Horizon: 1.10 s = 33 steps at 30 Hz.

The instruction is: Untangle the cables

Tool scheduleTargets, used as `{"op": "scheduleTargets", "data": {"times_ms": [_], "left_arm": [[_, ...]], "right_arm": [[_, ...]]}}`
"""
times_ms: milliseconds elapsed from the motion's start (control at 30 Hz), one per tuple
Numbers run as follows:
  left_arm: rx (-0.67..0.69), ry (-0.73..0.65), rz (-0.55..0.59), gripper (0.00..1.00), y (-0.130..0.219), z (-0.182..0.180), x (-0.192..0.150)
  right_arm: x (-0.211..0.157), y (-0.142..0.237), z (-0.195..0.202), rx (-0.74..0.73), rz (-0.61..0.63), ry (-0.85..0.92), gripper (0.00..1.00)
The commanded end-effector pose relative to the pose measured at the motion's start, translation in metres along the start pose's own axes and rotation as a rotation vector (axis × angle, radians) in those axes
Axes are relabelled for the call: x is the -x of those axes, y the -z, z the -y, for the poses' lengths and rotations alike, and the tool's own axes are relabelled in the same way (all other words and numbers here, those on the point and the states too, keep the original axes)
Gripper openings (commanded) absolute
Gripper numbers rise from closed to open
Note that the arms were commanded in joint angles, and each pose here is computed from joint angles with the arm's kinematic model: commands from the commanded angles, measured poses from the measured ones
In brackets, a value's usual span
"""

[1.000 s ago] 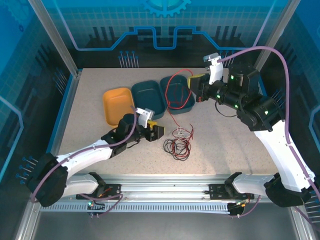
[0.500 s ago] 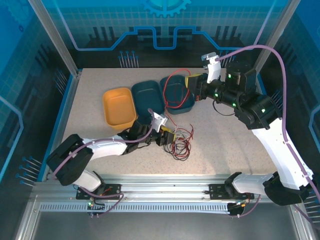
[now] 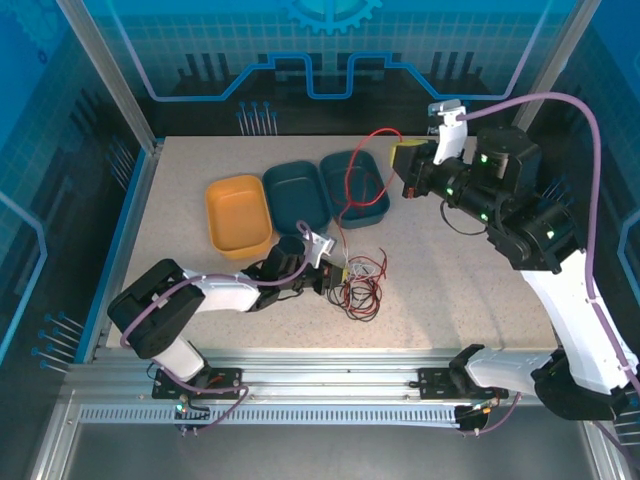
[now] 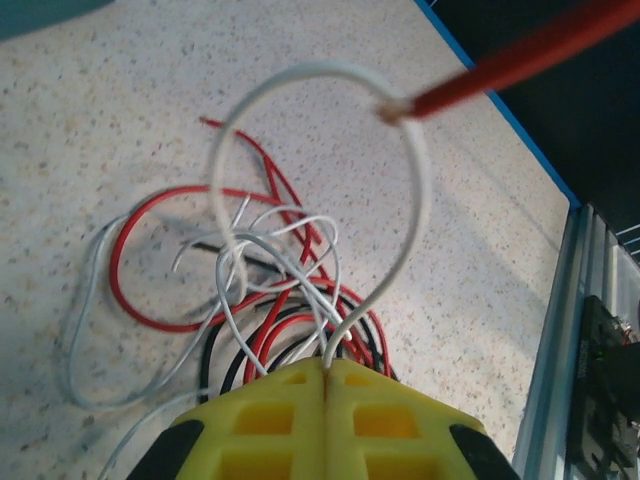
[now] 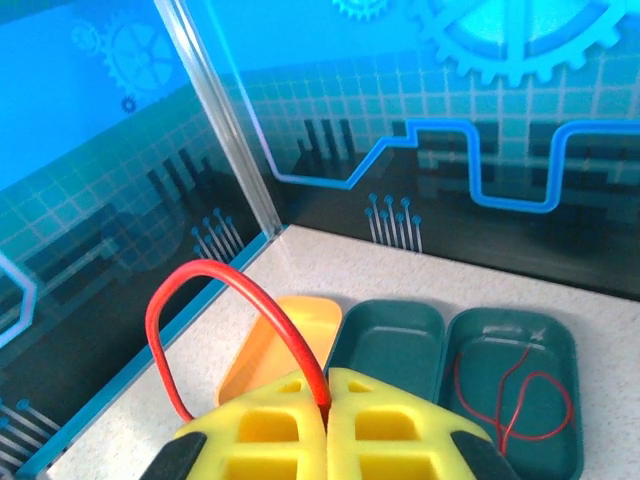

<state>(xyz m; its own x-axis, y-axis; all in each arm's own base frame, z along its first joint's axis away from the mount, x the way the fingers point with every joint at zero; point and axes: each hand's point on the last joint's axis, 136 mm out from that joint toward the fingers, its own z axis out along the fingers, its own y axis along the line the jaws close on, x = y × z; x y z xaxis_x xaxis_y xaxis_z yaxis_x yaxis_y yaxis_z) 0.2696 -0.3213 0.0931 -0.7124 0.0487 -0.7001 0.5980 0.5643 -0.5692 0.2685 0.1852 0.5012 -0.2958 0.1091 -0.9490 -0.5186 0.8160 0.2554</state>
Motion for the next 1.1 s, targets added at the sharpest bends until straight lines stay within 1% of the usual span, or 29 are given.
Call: {"op": "scheduleTargets", "data": {"times_ms": [0, 233, 400, 500, 600, 633, 700, 767, 833, 933, 1067], "left_arm": [[0.020, 0.022, -0.003, 0.00, 0.000, -0.007, -0.008], [0.021, 0.039, -0.007, 0.00, -0.002, -0.009, -0.010], [0.030, 0.048, -0.010, 0.00, -0.002, -0.012, -0.013], [0.016, 0.054, -0.007, 0.18, 0.000, -0.008, -0.012], [-0.003, 0.062, -0.001, 0.41, 0.004, -0.001, -0.008], [-0.006, 0.064, 0.002, 0.46, 0.006, 0.001, -0.006], [-0.009, 0.063, 0.013, 0.54, 0.012, 0.006, -0.001], [-0.005, 0.057, 0.026, 0.65, 0.020, 0.010, 0.005], [0.010, 0.048, 0.041, 0.72, 0.029, 0.014, 0.011], [0.053, 0.029, 0.073, 0.99, 0.047, 0.017, 0.020], [0.132, 0.002, 0.132, 0.99, 0.075, 0.017, 0.033]], "right_arm": [[0.026, 0.025, 0.000, -0.030, 0.095, 0.036, 0.00], [0.049, 0.036, 0.006, -0.086, 0.167, 0.078, 0.00], [0.058, 0.032, 0.011, -0.128, 0.171, 0.104, 0.00], [0.057, 0.020, 0.014, -0.149, 0.157, 0.116, 0.00], [0.054, 0.007, 0.021, -0.180, 0.136, 0.123, 0.00], [0.052, 0.002, 0.023, -0.188, 0.128, 0.125, 0.00], [0.052, -0.008, 0.027, -0.202, 0.119, 0.133, 0.00], [0.050, -0.019, 0.037, -0.243, 0.104, 0.137, 0.00], [0.046, -0.031, 0.044, -0.262, 0.082, 0.130, 0.00], [0.038, -0.052, 0.051, -0.259, 0.042, 0.124, 0.00], [0.026, -0.078, 0.061, -0.267, -0.008, 0.117, 0.00]]}}
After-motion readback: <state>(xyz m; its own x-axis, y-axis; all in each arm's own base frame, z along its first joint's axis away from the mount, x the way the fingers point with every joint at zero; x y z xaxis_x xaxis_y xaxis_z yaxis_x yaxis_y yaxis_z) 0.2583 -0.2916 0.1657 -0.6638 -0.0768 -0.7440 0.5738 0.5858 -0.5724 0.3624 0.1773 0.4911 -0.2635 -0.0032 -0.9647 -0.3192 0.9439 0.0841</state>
